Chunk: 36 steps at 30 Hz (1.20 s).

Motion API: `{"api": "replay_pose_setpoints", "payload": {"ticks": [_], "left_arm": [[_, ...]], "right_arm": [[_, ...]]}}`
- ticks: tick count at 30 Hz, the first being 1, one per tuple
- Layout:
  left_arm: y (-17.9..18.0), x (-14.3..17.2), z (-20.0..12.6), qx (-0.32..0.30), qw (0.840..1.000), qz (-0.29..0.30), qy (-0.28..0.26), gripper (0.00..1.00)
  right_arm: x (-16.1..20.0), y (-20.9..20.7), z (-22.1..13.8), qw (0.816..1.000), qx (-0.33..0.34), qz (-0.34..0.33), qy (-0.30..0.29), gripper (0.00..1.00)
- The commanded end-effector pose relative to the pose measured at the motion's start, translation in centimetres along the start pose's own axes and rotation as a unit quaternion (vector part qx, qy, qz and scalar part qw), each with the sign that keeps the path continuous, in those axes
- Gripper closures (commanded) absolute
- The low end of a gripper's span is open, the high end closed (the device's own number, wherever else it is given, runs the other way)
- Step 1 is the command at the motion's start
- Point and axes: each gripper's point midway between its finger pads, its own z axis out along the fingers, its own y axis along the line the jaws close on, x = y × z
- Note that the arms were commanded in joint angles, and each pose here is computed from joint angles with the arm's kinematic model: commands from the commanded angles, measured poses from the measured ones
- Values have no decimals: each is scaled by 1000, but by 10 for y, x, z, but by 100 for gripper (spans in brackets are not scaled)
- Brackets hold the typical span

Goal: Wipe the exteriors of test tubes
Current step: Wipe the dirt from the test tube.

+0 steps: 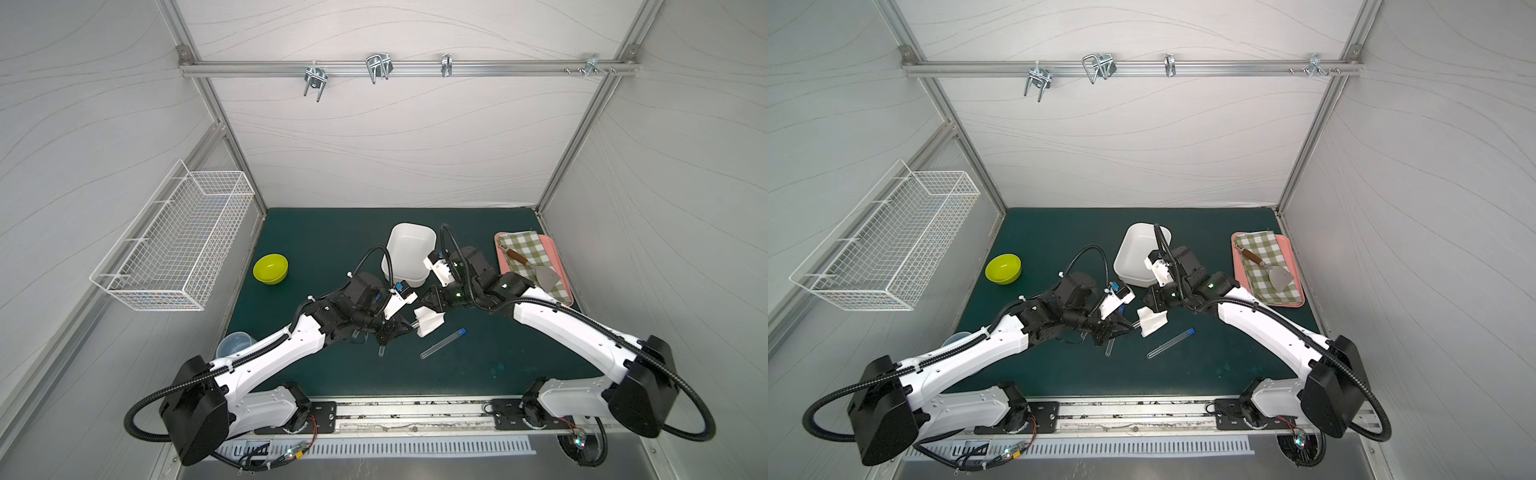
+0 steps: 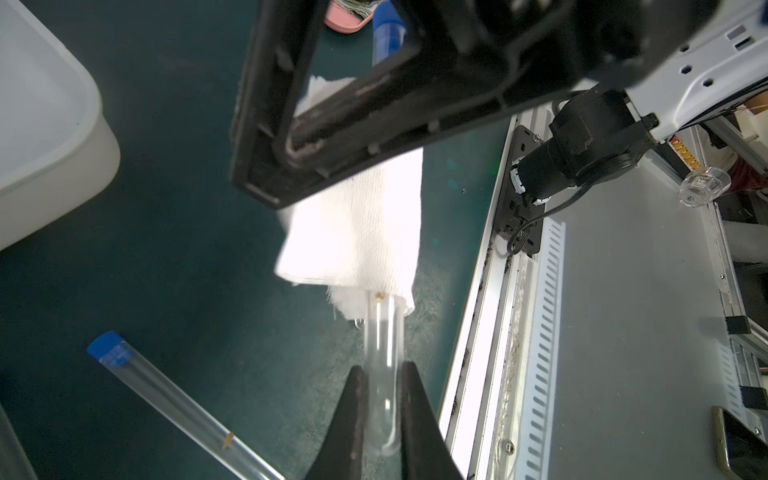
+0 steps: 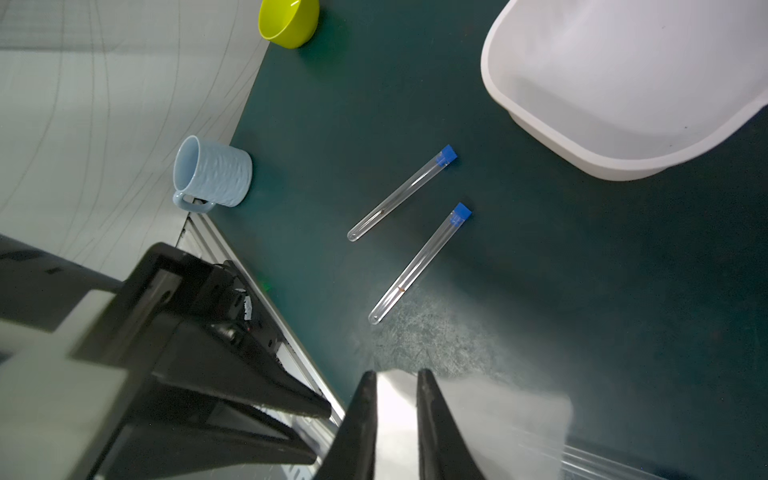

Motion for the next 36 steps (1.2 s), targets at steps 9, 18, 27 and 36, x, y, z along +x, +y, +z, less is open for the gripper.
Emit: {"api": "replay_pose_setpoints", "payload": {"ticks": [9,18,27,36], "left_arm": [[-5,-19,-3,6,999,13,-30,90],[1,-21,-8,-18,998,-5,-53,90],[5,-29,-14,-30,994,-32,-99,90],[4,-28,-12,-25,994,-35,-98,91]], "right_arm": [[-19,8,-33,999,-4,-4,-33,42],[-30,-22,-86,987,-33,99,-124,36],[-5,-39,-69,967,-80,190,-148,36],[-14,-42,-60,958,-103,204,-170,41]]}}
